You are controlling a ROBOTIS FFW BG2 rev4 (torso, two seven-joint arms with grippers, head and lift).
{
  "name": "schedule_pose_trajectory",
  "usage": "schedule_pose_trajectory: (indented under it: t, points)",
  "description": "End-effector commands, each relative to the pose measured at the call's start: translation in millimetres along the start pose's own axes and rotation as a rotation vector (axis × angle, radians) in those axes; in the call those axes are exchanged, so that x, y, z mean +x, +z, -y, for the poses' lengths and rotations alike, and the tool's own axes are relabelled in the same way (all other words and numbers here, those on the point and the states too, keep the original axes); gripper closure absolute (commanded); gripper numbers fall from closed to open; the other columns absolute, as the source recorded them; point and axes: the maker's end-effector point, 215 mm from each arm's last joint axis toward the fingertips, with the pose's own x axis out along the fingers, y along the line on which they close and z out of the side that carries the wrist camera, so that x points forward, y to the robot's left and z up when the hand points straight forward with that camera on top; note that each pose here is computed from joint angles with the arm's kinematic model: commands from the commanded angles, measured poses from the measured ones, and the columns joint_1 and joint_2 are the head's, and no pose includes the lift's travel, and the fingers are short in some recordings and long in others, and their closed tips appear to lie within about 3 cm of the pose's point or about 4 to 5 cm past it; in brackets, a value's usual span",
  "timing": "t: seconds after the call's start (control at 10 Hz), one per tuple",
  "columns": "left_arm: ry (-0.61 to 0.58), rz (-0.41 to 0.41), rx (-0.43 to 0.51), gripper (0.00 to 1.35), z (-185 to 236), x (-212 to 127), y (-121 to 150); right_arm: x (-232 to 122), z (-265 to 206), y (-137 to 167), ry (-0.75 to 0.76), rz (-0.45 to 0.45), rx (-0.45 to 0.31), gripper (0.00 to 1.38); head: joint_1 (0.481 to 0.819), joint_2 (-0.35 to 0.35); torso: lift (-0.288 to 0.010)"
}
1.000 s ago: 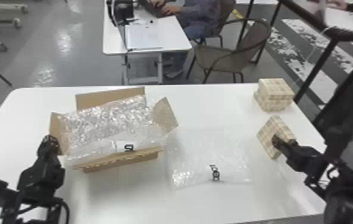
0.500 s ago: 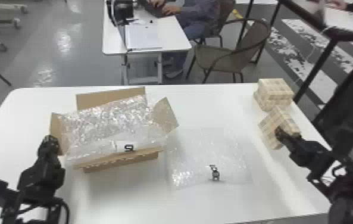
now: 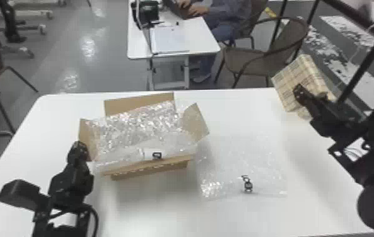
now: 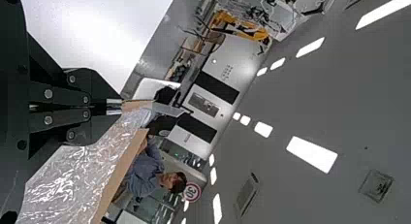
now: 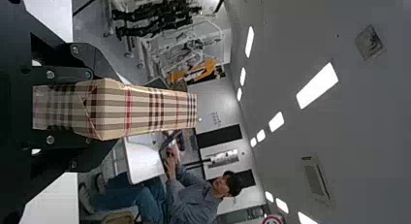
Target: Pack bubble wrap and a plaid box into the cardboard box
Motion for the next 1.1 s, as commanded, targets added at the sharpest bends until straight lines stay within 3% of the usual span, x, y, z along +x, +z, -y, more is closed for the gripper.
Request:
schedule_pose_trajectory:
  t: [0.0,0.5,0.7,1.0]
  points:
    - [-0.001,-0.001,-0.001,1.21,0.9,1.1,-0.5,33.7,-67.9,-10.3,0.143,-0.013,0.060,0.92,0.695,0.041,-0.110]
    - [-0.008,-0.008,-0.006,1.21,4.4,3.3,-4.0,79.1,-233.2,-89.2,0.507,-0.212,0.272,0.92,0.687,0.254,-0.110]
    - [-0.020,-0.014,-0.015,1.21,10.7,3.9,-7.6,81.6,-254.2,-123.1,0.568,-0.284,0.340,0.92,0.695,0.301,-0.110]
    - [-0.022,-0.015,-0.027,1.21,13.8,3.5,-9.2,84.4,-251.9,-148.9,0.563,-0.341,0.325,0.91,0.695,0.324,-0.110]
